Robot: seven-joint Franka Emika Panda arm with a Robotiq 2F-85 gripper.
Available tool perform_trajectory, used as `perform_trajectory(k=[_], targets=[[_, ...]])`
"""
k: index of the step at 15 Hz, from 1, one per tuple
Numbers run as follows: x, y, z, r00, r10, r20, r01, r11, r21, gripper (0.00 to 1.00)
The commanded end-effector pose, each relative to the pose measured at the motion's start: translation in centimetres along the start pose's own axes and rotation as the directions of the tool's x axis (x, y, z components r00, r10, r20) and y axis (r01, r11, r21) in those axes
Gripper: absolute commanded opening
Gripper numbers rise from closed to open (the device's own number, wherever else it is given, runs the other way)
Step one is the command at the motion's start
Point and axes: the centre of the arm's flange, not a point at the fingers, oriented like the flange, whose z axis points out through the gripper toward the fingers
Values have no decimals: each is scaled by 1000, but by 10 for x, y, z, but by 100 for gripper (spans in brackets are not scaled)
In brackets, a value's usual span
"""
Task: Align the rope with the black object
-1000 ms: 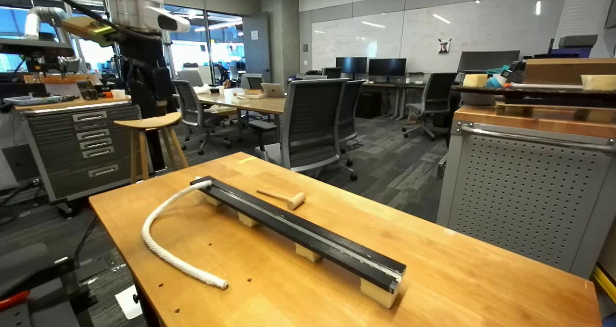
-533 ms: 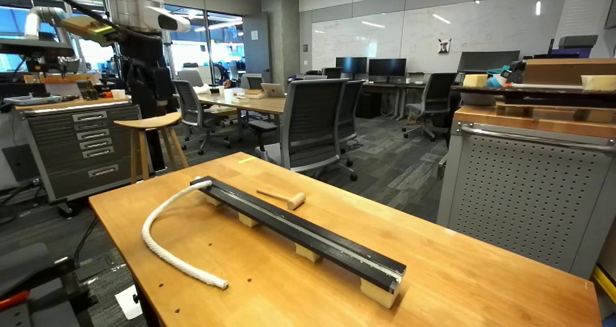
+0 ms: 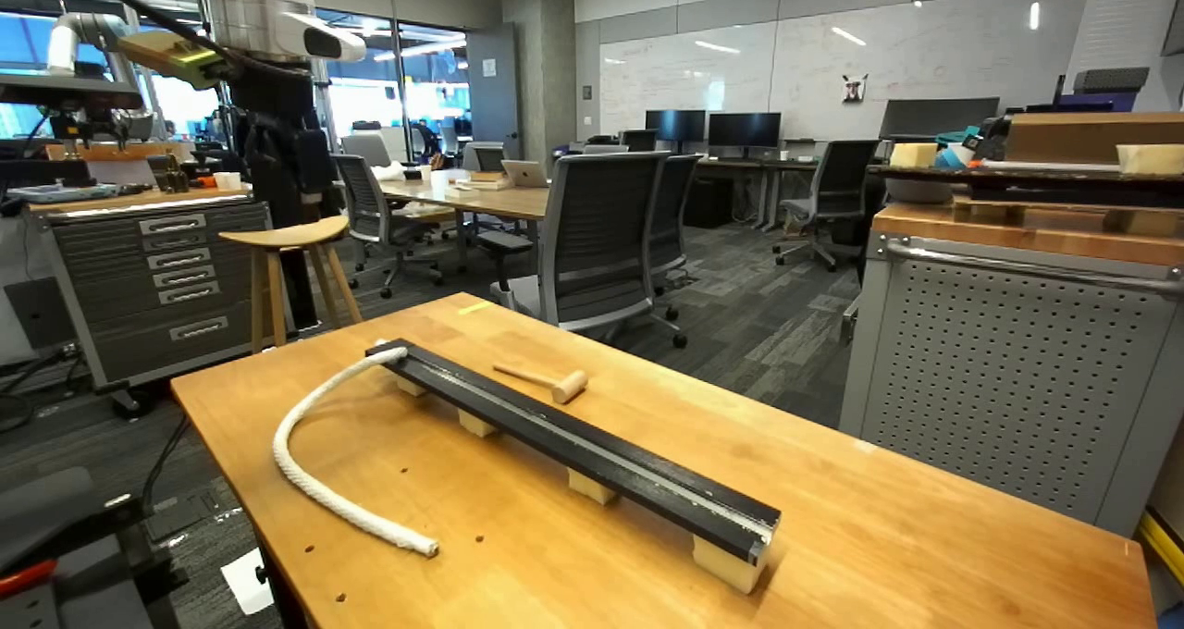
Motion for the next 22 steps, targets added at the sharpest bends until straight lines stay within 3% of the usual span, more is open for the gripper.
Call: perform_trajectory(k=[1,9,13,16,22], targets=[[-2,2,3,1000,20,-2,-20,1000,-3,100],[-34,30,40,988,140,57,-138,990,-33,100],[-44,51,63,959,284,5,-282,955,-90,100],[-50,75,84,918,395,-44,-398,911,-112,100],[-51,124,125,747,645,-161,-664,740,-111,100]])
